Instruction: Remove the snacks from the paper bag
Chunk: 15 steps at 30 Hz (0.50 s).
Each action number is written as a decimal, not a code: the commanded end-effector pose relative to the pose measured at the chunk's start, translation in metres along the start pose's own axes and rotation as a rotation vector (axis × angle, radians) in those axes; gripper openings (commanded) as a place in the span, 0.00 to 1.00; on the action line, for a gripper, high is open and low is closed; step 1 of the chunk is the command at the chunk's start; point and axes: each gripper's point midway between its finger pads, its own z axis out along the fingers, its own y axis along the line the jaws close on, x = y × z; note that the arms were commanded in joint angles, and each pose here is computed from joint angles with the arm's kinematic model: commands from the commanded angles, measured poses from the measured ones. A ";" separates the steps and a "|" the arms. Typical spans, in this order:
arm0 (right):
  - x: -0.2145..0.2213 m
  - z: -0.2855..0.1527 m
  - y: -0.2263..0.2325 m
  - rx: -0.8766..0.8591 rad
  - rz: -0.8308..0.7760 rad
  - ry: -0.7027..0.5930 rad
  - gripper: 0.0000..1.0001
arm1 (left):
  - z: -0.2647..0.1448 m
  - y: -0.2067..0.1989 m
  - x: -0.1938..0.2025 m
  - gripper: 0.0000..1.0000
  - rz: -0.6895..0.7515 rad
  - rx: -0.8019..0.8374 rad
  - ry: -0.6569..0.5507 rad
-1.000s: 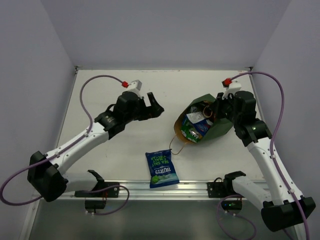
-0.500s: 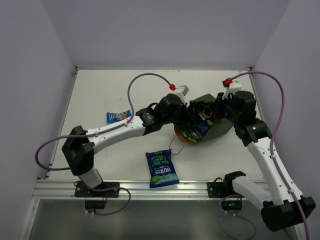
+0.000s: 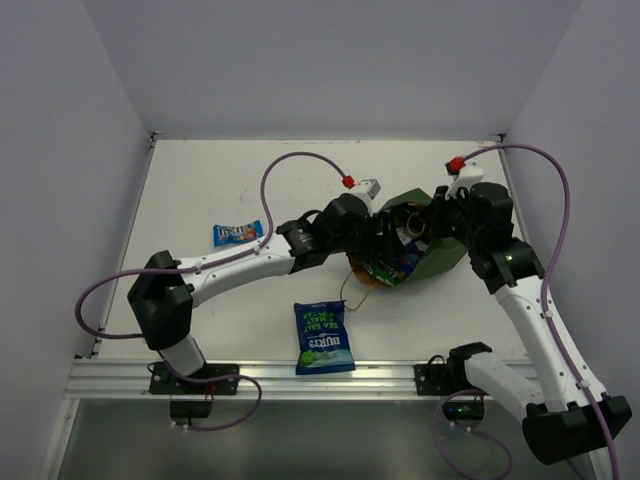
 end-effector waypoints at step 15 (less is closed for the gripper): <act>-0.020 -0.005 0.012 -0.055 0.023 -0.071 0.00 | 0.014 -0.025 -0.018 0.73 -0.020 0.057 -0.031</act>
